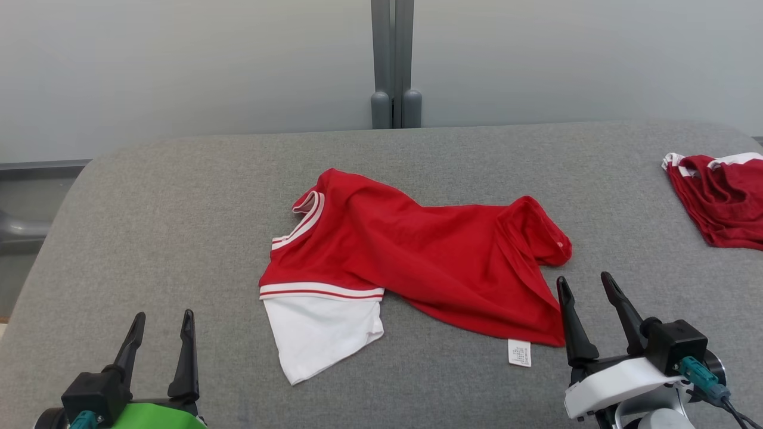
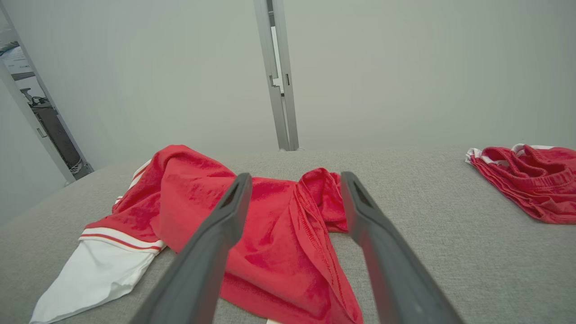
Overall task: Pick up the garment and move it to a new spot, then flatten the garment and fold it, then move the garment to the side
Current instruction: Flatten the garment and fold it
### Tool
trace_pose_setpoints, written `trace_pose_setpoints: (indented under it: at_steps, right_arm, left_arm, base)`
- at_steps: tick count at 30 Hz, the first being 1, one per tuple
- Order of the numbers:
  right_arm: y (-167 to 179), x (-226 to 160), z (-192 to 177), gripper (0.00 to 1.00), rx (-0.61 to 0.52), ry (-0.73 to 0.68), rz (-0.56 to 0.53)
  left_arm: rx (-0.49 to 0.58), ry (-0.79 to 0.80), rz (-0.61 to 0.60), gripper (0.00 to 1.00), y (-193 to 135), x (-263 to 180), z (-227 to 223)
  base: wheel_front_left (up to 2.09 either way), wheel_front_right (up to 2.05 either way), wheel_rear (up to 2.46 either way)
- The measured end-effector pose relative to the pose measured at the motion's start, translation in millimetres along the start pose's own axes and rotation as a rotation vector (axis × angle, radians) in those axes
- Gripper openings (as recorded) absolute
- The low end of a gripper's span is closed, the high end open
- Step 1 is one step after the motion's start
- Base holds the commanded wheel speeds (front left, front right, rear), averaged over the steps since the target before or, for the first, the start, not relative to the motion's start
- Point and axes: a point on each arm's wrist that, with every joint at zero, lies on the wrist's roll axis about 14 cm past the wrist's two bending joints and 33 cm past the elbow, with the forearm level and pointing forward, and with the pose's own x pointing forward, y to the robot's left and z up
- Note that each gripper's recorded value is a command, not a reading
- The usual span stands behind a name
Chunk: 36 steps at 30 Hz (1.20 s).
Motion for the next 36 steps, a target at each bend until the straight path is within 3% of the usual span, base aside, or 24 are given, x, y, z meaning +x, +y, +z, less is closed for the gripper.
trace_pose_setpoints:
  at_steps: [36]
  right_arm:
    - [-3.2,-1.9,-1.3,1.0,-0.008,0.005,-0.009]
  left_arm:
    - [0.004,0.01,0.001,1.0,-0.4,-0.2,-4.3]
  base:
    - [0.0,0.0,0.0]
